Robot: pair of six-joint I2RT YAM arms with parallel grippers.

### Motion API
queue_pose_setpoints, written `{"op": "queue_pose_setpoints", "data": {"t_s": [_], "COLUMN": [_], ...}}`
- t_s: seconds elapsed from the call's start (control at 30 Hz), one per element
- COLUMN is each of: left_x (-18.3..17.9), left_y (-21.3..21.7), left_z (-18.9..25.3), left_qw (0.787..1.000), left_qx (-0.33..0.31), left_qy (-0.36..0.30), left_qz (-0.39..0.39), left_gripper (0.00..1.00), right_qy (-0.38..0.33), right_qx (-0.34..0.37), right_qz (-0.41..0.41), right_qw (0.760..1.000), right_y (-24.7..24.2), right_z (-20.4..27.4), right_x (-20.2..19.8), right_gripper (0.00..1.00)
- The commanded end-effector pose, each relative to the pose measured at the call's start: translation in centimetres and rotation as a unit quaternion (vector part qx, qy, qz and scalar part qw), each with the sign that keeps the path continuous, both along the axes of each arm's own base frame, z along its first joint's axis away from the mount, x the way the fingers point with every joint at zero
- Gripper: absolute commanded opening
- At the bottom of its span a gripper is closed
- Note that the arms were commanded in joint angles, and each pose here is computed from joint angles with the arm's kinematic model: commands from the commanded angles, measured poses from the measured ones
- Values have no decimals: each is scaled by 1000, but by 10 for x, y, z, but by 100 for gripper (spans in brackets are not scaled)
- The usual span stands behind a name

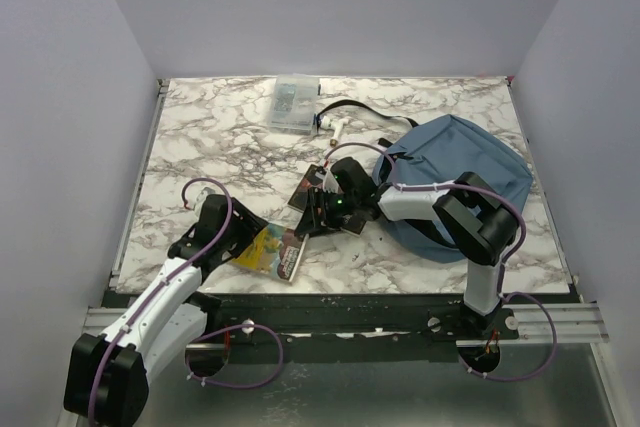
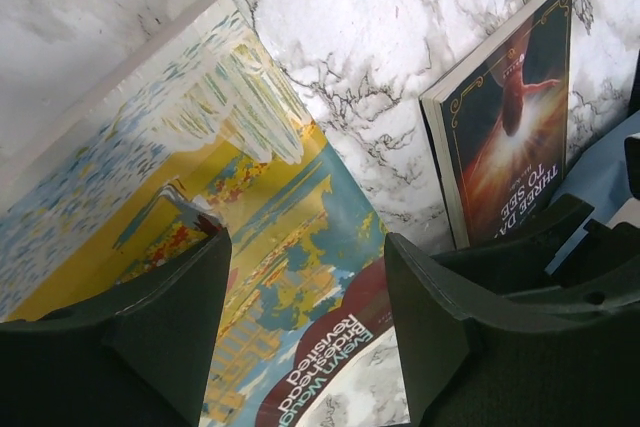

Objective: Pack the student bag
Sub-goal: Pick up the book from the center of the board.

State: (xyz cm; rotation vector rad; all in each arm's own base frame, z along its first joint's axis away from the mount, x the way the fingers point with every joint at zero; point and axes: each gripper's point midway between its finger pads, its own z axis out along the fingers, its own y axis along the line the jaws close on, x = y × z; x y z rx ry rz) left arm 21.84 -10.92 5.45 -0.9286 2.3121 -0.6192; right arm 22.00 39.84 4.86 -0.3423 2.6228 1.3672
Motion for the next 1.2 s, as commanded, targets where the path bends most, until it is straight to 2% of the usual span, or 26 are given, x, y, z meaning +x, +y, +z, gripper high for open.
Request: {"op": "queue_pose_setpoints", "data": {"t_s": [0.0,0.33,0.6,0.73,0.8,0.97,1.03,1.17], "left_x": [-32,-25,-26,-21,-15,-21,-30,-49], "left_y": [0,-31,-37,-35,-28,2,17,28], "left_z": [-37,-44,-48,-38,-24,2,3,-11], "left_qw": [997,991,990,992,994,997,996,993], "left_qx": [0,-69,-77,-61,-33,36,51,29], "left_qy": [82,102,111,91,73,59,71,101], "left_qz": [-11,-45,-48,-64,-69,-43,-6,52], "left_gripper": [64,59,58,57,65,95,98,98], "right_qy": [40,82,83,64,45,26,26,26], "right_qx": [72,108,109,47,18,-9,-7,8], "right_qz": [64,58,15,-5,-3,3,4,8], "right_qw": [995,989,990,997,999,1000,1000,1000], "right_y": [14,16,22,10,2,-7,-6,0], "right_z": [41,40,23,-2,-11,-19,-20,-18], "right_x": [-33,-38,-25,-20,-19,-19,-19,-17], "right_gripper": [55,47,47,51,54,60,61,61]}}
